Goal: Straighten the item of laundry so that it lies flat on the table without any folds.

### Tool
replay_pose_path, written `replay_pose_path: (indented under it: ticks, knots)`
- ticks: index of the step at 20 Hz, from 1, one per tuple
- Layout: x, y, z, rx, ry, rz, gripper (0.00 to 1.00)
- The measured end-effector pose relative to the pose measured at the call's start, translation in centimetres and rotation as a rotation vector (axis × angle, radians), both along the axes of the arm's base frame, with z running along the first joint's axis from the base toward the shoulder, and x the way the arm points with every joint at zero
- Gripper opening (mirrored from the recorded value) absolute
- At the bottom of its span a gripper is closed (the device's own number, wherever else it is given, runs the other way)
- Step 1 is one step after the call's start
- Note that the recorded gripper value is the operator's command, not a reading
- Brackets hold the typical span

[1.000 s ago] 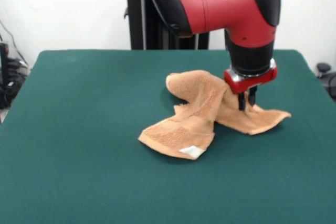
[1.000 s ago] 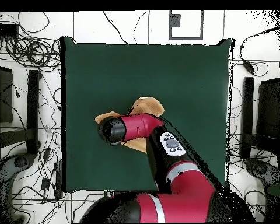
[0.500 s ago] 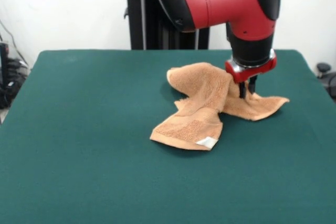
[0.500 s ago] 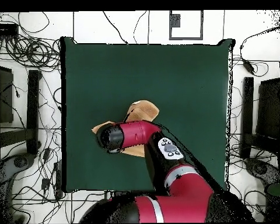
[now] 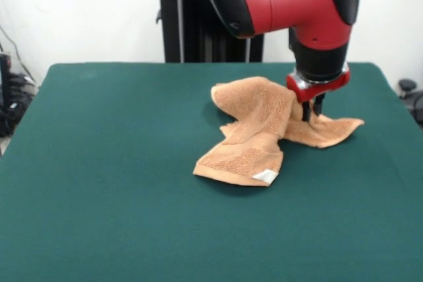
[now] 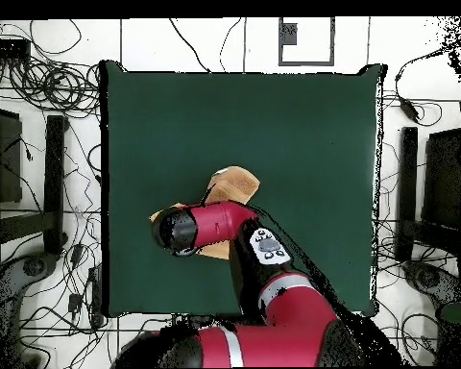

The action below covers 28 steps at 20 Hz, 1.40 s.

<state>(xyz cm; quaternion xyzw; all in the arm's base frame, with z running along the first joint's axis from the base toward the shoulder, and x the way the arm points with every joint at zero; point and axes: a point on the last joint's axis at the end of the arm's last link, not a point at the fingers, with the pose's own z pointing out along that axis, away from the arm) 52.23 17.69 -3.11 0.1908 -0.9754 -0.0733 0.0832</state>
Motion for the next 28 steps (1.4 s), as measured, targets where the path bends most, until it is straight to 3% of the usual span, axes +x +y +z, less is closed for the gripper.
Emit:
replay_pose_path:
  ticks: [8, 9, 18, 28]
  knots:
    - [0.0, 0.1, -0.1, -0.001, -0.011, 0.001, 0.00]
    - [0.1, 0.1, -0.1, 0.000, -0.014, 0.000, 1.00]
    - [0.4, 0.0, 0.1, 0.003, -0.025, -0.008, 1.00]
    - [3.9, -0.6, 4.4, 0.001, -0.110, -0.048, 1.00]
